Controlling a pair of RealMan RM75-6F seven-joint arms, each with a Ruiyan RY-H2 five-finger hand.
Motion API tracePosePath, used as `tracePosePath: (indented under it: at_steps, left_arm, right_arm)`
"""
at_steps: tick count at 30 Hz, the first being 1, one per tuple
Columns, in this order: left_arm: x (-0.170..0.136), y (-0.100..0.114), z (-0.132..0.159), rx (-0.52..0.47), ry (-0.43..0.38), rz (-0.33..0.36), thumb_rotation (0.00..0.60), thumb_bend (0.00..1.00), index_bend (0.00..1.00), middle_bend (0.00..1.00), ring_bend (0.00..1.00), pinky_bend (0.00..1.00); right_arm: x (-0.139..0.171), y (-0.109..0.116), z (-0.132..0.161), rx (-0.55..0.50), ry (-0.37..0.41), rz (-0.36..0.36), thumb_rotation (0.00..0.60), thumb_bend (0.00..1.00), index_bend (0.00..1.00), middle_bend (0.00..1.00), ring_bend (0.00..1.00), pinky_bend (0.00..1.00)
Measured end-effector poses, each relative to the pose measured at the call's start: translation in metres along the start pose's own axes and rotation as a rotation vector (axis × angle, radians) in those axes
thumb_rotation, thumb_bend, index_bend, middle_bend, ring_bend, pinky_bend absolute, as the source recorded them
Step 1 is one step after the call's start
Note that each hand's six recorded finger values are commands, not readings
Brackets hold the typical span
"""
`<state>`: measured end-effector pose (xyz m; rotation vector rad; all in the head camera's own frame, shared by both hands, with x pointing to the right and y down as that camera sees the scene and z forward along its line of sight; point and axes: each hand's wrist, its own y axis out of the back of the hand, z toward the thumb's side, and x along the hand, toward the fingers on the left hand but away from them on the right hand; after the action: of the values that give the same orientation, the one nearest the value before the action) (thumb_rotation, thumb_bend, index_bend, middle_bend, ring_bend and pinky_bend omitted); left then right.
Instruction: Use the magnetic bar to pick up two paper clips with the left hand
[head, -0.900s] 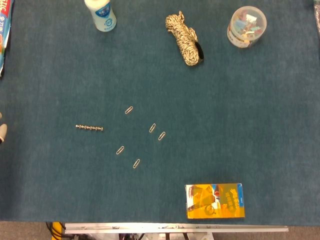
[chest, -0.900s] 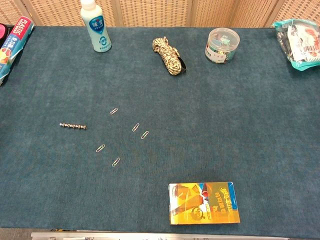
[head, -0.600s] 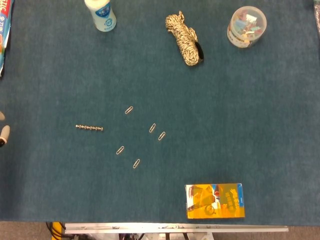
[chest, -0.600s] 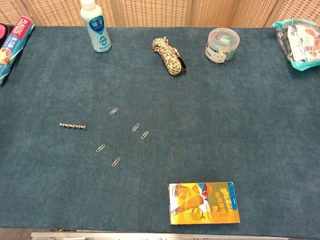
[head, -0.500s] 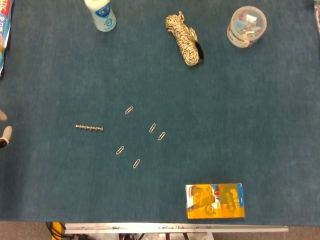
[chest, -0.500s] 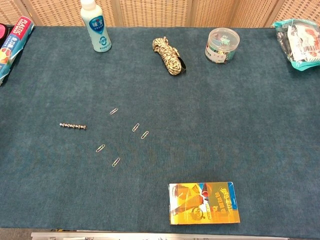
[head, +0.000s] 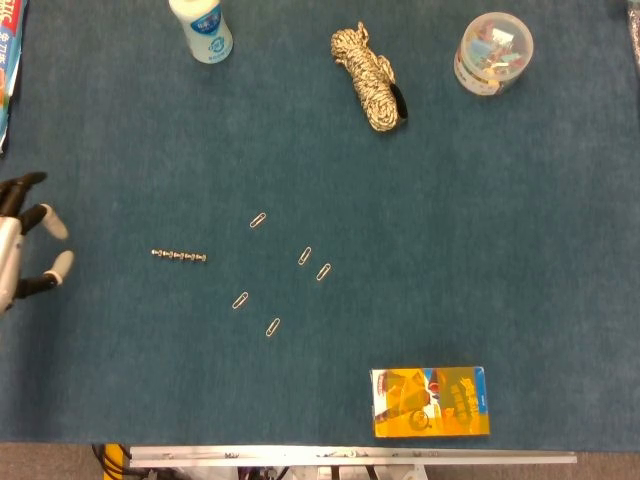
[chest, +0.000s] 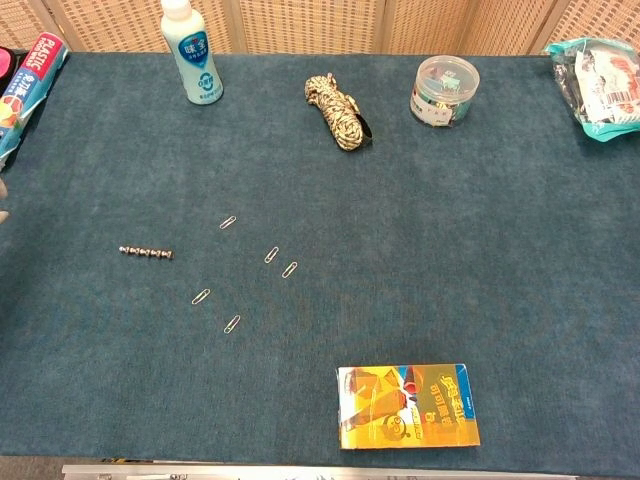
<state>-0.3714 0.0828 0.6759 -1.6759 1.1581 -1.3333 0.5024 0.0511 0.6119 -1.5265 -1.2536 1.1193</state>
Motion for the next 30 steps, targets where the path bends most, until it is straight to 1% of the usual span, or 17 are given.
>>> tracePosePath:
  at_steps: [5,9,16,21,24,30]
  left_arm:
    - [0.01,-0.009,0.005,0.014,-0.036,-0.055,0.6,0.27,0.51,0.13,0.06,0.19]
    - [0.019,-0.018,0.009,0.024,-0.054,-0.094,0.6,0.27,0.51,0.13,0.05,0.17]
    - [0.027,-0.029,0.011,0.034,-0.061,-0.148,0.6,0.27,0.51,0.12,0.05,0.17]
    - [0.032,-0.038,0.014,0.048,-0.07,-0.19,0.6,0.27,0.47,0.1,0.03,0.16]
    - [0.036,-0.044,0.016,0.056,-0.078,-0.212,0.6,0.27,0.46,0.1,0.03,0.16]
    - [0.041,-0.05,0.019,0.056,-0.086,-0.24,0.6,0.27,0.46,0.1,0.03,0.16]
  right_arm:
    - [0.003,0.001,-0.003,-0.001,-0.016,-0.004,0.6,0.1,0.4,0.3,0.21,0.3]
    - [0.003,0.0,-0.003,0.003,-0.02,-0.001,0.6,0.1,0.4,0.3,0.21,0.3]
    - [0.0,-0.001,-0.002,0.003,-0.012,0.004,0.6,0.1,0.4,0.3,0.21,0.3]
    - [-0.001,-0.001,-0.001,0.003,-0.007,0.003,0.6,0.1,0.4,0.3,0.21,0.3]
    - [-0.001,0.0,-0.001,0.005,-0.008,0.001,0.6,0.1,0.4,0.3,0.21,0.3]
    - [-0.001,0.001,-0.003,0.006,-0.013,0.0,0.6,0.1,0.4,0.3,0.21,0.3]
